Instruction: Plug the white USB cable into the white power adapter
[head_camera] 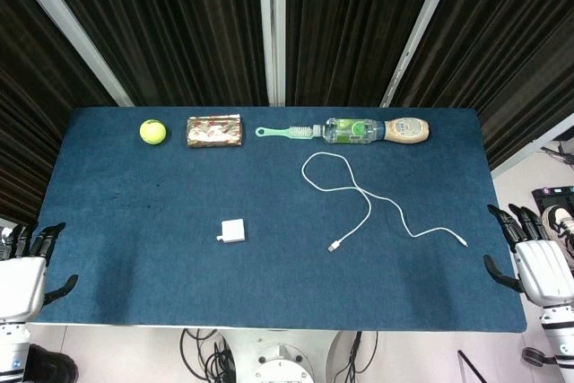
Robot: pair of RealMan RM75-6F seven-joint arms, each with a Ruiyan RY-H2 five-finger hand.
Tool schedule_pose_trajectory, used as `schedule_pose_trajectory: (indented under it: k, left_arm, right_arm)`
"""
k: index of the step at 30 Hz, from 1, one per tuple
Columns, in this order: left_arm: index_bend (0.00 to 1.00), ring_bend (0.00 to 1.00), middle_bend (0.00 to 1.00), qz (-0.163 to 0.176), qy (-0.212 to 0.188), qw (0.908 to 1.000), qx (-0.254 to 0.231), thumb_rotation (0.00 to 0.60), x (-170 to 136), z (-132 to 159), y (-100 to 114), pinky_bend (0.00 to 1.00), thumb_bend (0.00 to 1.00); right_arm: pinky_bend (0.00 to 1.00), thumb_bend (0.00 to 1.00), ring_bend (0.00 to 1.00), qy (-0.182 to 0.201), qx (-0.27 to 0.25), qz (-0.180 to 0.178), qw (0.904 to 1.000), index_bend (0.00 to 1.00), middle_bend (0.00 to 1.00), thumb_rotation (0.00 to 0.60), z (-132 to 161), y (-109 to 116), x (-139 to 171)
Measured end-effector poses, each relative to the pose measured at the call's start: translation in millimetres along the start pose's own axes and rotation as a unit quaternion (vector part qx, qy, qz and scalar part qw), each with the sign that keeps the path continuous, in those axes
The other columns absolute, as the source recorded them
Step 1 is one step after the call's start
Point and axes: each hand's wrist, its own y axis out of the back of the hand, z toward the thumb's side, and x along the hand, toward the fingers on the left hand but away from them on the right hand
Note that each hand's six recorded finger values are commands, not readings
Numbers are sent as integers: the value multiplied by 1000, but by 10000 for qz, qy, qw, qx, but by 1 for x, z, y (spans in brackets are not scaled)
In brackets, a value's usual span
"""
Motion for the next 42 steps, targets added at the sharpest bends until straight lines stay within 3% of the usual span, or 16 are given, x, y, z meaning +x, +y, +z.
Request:
schedule_pose_trajectory:
  k: [8, 15, 23, 28, 34, 42]
  left_arm:
    - [121, 44, 163, -41, -11, 10000, -45, 600, -1, 0, -1, 0, 171]
    - [121, 44, 163, -22, -75, 9999, -135, 600, 0, 1, -2, 0, 162]
    - [121, 44, 163, -47, -106, 9997, -192, 600, 1, 0, -4, 0, 159]
    - [121, 44, 163, -95, -72, 9997, -223, 600, 2, -2, -6, 0, 158]
    - [121, 44, 163, -137, -54, 9996, -251, 600, 4, -4, -9, 0, 158]
    - [121, 44, 163, -171, 5, 9994, -294, 600, 5, -6, -12, 0, 157]
  right_arm:
    - [0, 327, 0, 44, -86, 38, 9999, 48, 149, 600, 2, -6, 1]
    - [0, 327, 5, 537, -94, 215, 9983, 88, 196, 600, 26, -19, -21]
    - [0, 329, 17, 1333, 202, 1125, 9845, 174, 214, 600, 81, -68, -66]
    - [0, 355, 13, 1893, 394, 1582, 9683, 358, 193, 600, 134, -108, -98]
    - [0, 365, 0, 2283, 636, 1750, 9556, 391, 178, 600, 176, -141, -119]
    - [0, 379, 0, 2279, 937, 1883, 9507, 392, 176, 600, 184, -165, -129]
